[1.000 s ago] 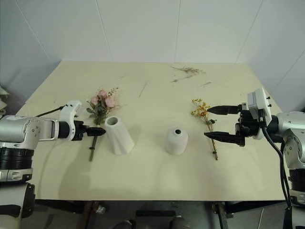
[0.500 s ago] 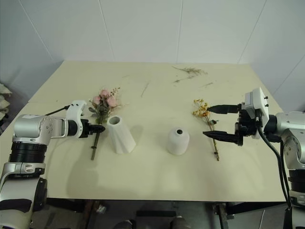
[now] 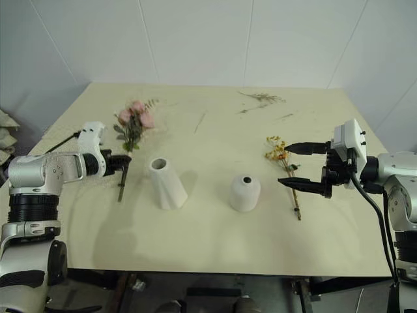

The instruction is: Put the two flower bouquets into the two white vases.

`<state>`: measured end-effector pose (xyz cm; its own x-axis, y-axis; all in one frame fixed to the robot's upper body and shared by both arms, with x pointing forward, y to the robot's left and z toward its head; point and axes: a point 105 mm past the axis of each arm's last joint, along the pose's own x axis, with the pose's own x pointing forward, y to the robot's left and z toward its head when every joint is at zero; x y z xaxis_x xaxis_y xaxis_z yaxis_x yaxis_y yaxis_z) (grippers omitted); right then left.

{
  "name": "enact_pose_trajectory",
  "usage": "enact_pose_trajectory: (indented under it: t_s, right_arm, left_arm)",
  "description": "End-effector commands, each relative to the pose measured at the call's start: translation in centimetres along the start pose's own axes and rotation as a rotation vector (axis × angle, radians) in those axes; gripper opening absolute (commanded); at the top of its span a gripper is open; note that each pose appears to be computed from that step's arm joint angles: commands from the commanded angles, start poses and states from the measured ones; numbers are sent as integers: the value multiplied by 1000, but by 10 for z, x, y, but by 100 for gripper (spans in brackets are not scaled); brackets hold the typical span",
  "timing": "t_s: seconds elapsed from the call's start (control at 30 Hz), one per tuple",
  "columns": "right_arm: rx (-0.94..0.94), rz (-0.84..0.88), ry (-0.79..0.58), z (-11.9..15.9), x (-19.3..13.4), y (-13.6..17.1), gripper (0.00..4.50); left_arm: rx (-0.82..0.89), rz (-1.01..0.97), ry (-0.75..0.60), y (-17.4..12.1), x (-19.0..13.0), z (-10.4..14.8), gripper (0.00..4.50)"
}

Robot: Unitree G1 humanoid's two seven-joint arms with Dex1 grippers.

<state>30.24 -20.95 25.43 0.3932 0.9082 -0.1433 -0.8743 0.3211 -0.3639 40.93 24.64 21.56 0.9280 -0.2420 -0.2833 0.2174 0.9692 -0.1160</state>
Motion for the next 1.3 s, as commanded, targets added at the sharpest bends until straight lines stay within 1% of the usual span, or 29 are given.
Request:
enact_pose_trajectory:
  t_s: [0.03,0.13,0.17,0.23,0.33,0.5,0.67,0.73,0.77,0.87,1.07,1.2,1.3]
  right_arm:
    - [-54,-28,-13,13,-4,-4,450]
    - [-57,-38,-21,13,-3,-4,450]
    - [-57,-41,-23,13,-3,-4,450]
    - [-56,-47,-22,13,-2,-4,450]
    - [-57,-58,-32,13,-1,-3,450]
    - [-57,-62,-46,15,-1,1,450]
    - [-57,-65,-49,16,-3,5,450]
    - [-56,-68,-49,16,-4,6,450]
    - [-56,-70,-48,16,-5,6,450]
    - [-54,-75,-47,16,-5,6,450]
    - [-49,-83,-48,16,-5,7,450]
    - [-45,-89,-48,15,-6,7,450]
    - [-44,-92,-48,15,-6,8,450]
  left_arm:
    - [108,-6,-409,-5,-21,70,3]
    - [181,-159,-635,-32,-33,97,3]
    - [197,-202,-693,-39,-37,102,3]
    - [210,-246,-754,-44,-41,107,3]
    - [184,-467,-864,-70,-53,114,3]
    - [130,-726,-945,-97,-78,121,3]
    - [68,-882,-952,-103,-93,118,3]
    - [47,-955,-934,-106,-99,114,3]
    - [61,-992,-903,-108,-100,108,3]
    - [114,-1002,-844,-109,-98,97,3]
    - [165,-1057,-804,-109,-101,88,3]
    - [152,-1073,-808,-110,-101,88,3]
    - [164,-1082,-776,-114,-97,80,3]
